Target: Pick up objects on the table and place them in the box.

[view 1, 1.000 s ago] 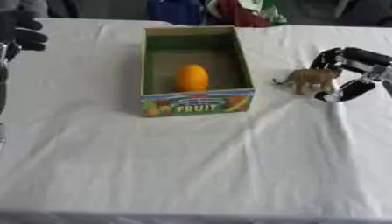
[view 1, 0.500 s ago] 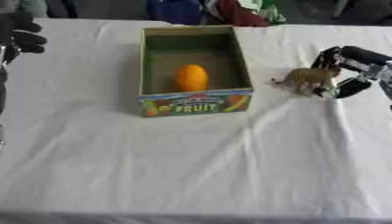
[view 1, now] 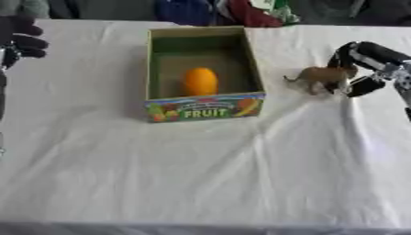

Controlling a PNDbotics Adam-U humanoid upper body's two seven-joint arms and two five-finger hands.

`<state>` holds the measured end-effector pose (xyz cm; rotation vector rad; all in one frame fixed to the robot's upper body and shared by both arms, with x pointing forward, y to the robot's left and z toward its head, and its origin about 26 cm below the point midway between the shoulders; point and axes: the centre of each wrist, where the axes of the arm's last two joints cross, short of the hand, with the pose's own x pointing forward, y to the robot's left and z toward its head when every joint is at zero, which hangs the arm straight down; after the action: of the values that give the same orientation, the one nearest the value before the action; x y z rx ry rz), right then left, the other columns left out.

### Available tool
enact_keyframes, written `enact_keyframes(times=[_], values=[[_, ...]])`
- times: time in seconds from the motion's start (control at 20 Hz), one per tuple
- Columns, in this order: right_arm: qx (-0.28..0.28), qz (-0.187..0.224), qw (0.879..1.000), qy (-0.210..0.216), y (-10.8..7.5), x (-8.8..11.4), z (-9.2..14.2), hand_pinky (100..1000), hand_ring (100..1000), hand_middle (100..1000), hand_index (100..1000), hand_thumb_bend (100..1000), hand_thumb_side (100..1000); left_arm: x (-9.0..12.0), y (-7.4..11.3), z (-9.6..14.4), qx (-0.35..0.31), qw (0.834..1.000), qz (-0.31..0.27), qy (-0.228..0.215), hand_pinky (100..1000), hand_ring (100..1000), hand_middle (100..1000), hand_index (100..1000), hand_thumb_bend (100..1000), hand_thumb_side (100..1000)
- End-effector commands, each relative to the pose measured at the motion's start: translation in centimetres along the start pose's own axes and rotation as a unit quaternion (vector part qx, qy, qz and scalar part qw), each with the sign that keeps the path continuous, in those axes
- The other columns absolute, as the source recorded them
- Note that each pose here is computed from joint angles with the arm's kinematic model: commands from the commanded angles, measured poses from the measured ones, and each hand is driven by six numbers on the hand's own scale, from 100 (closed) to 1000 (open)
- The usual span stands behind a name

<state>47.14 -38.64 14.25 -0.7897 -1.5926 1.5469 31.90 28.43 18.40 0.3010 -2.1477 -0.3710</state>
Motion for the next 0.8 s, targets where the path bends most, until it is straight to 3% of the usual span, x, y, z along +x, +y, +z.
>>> enact_keyframes(times=[0.05, 0.45, 0.8], values=[[-0.02, 0.019, 1.0, 0.001, -1.9, -0.2, -0.1, 503, 511, 499, 558, 278, 166, 0.6, 0.2, -0.3, -0.001, 1.0, -0.003, -0.013, 667, 646, 634, 762, 508, 902], [-0.054, 0.015, 0.998, -0.025, -2.9, 0.3, -0.6, 483, 492, 477, 526, 199, 117, 0.5, 0.2, -0.2, -0.003, 1.0, -0.002, -0.011, 667, 650, 633, 762, 504, 905], [-0.112, 0.006, 0.989, -0.094, -7.8, 2.3, -2.4, 491, 484, 469, 510, 187, 100, 0.4, 0.1, -0.1, -0.008, 1.0, -0.001, -0.008, 669, 653, 633, 753, 498, 908]])
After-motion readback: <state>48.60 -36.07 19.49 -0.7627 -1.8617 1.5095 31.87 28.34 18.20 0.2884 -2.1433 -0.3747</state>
